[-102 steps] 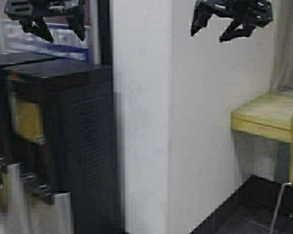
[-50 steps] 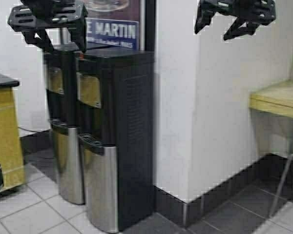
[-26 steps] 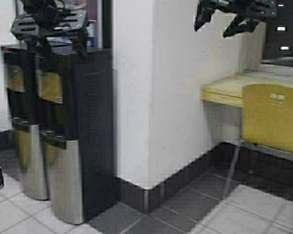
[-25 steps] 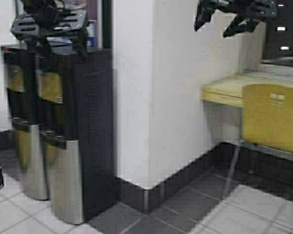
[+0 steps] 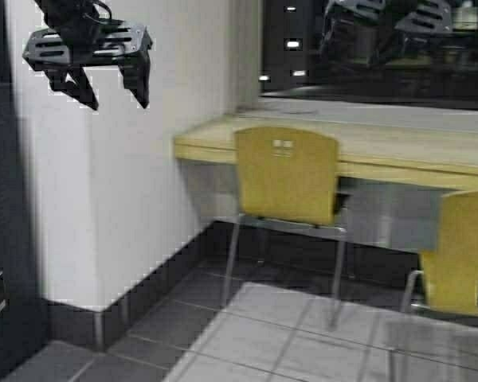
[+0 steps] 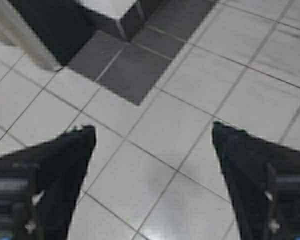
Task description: Push the chairs under the table
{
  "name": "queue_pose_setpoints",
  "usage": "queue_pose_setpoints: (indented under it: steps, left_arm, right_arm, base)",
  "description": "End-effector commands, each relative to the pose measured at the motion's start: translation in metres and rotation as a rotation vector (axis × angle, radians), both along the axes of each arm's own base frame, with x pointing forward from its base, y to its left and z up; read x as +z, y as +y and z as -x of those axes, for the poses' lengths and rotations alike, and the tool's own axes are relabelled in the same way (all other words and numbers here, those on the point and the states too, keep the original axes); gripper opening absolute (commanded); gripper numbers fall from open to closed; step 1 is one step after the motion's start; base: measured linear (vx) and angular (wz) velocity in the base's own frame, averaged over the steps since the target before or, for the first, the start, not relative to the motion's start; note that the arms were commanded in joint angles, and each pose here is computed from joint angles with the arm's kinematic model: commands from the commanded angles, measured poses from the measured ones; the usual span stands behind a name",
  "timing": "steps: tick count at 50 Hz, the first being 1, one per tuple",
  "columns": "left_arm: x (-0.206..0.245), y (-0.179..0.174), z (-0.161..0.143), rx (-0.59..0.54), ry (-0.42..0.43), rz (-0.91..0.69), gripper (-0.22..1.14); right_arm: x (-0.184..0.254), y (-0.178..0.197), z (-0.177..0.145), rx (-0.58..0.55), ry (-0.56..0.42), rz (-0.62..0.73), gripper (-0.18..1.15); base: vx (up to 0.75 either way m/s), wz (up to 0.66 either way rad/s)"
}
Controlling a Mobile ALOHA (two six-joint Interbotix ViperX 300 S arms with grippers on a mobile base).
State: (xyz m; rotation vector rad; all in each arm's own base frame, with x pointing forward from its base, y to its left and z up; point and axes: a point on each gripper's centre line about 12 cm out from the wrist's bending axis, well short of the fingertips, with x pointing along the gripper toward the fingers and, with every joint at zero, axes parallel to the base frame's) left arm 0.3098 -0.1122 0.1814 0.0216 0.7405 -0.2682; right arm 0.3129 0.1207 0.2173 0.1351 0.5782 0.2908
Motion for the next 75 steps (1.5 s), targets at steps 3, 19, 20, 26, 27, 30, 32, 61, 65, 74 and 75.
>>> queue_pose_setpoints:
  steps: [3, 19, 20, 26, 27, 30, 32, 61, 65, 74, 75]
  left_arm:
    - [0.007, 0.000, -0.006, 0.008, -0.024, 0.011, 1.02]
    - [0.009, 0.002, -0.003, 0.014, -0.021, 0.015, 1.02]
    - [0.010, 0.002, -0.002, 0.015, -0.020, 0.014, 1.02]
    - [0.011, 0.004, 0.002, 0.020, -0.015, 0.014, 1.02]
    - [0.012, 0.004, 0.002, 0.020, -0.018, 0.015, 1.02]
    - [0.016, 0.003, 0.000, 0.019, -0.032, 0.021, 1.02]
    - [0.017, 0.003, -0.001, 0.020, -0.036, 0.024, 1.02]
    - [0.032, 0.007, -0.001, 0.043, -0.108, 0.083, 1.02]
    - [0.035, 0.007, 0.001, 0.044, -0.117, 0.089, 1.02]
    - [0.036, 0.007, 0.000, 0.046, -0.121, 0.093, 1.02]
    - [0.036, 0.008, 0.000, 0.048, -0.122, 0.095, 1.02]
  right_arm:
    - [0.020, 0.001, 0.001, 0.002, -0.054, -0.025, 1.00]
    - [0.011, 0.002, -0.001, -0.005, -0.026, -0.027, 1.00]
    - [0.010, 0.002, -0.002, -0.005, -0.024, -0.027, 1.00]
    - [0.009, 0.004, -0.006, -0.003, -0.021, -0.022, 1.00]
    - [0.008, 0.004, -0.005, -0.003, -0.020, -0.022, 1.00]
    - [0.007, 0.003, -0.004, -0.004, -0.016, -0.022, 1.00]
    - [0.005, 0.003, -0.002, -0.005, -0.011, -0.023, 1.00]
    - [0.000, 0.000, -0.005, -0.019, 0.005, -0.021, 1.00]
    - [-0.002, -0.002, -0.006, -0.026, 0.015, -0.018, 1.00]
    - [-0.004, -0.003, -0.003, -0.028, 0.019, -0.021, 1.00]
    - [-0.002, -0.003, -0.003, -0.029, 0.015, -0.024, 1.00]
  base:
    - [-0.07, -0.32]
    - [-0.06, -0.38]
    - [-0.03, -0.49]
    - [-0.02, -0.56]
    - [-0.01, -0.54]
    - [-0.02, -0.50]
    - [-0.03, -0.43]
    - [0.00, -0.13]
    - [0.06, -0.20]
    - [0.10, -0.20]
    - [0.13, -0.11]
